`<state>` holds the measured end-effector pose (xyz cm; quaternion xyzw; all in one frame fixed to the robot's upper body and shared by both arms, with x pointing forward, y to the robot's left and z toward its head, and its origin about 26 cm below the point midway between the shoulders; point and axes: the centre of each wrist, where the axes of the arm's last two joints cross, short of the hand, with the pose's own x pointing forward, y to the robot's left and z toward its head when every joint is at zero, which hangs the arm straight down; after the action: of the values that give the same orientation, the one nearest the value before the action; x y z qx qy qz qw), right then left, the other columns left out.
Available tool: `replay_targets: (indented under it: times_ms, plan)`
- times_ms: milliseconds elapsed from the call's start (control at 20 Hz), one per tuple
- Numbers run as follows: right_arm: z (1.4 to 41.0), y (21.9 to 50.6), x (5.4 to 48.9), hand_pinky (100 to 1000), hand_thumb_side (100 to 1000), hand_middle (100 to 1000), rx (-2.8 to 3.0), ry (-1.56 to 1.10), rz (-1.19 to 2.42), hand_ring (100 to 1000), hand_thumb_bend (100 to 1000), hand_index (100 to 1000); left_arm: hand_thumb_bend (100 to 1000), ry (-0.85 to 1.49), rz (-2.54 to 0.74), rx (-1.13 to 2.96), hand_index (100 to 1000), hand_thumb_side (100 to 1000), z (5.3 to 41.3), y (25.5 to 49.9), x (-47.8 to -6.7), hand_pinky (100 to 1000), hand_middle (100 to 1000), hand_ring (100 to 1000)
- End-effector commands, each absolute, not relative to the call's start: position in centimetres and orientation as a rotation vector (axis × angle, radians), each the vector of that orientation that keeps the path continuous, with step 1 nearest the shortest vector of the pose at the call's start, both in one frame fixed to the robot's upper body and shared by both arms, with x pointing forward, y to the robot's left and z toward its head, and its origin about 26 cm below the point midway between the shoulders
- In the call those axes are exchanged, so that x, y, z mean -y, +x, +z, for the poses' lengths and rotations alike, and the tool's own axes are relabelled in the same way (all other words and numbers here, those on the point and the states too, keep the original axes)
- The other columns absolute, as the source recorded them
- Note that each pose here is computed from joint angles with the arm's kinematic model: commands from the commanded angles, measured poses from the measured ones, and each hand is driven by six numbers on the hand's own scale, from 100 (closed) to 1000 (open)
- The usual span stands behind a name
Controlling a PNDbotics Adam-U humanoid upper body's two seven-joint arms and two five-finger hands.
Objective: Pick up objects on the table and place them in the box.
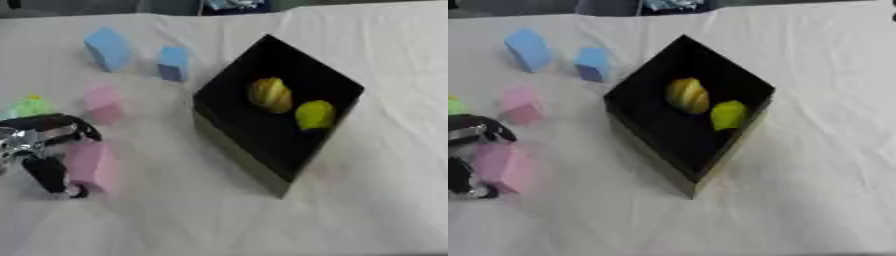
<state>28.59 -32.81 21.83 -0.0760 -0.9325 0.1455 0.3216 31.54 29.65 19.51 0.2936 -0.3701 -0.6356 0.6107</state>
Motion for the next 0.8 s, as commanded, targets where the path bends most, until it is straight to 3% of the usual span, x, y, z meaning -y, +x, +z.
replay_targets:
  times_ms: [50, 300, 500, 800]
  plan:
    - [22.5, 28.4, 32.8, 875, 553, 575, 2.469, -0.205, 0.408, 825, 100, 772, 525, 0.711, -1.439, 0.825, 815, 100, 20.5, 31.5, -29.9, 846, 773, 812]
    - [22.5, 28.4, 32.8, 875, 553, 574, 2.466, -0.204, 0.407, 825, 100, 772, 389, 0.747, -1.430, 0.842, 692, 100, 20.7, 31.3, -29.6, 752, 626, 682]
    - [22.5, 28.4, 32.8, 876, 552, 574, 2.464, -0.205, 0.407, 825, 100, 773, 299, 0.773, -1.439, 0.882, 655, 100, 21.5, 30.6, -29.1, 716, 595, 646]
    - [22.5, 28.3, 33.0, 875, 550, 575, 2.465, -0.214, 0.410, 825, 100, 773, 250, 0.896, -1.445, 1.010, 610, 100, 24.8, 29.3, -28.0, 697, 573, 622]
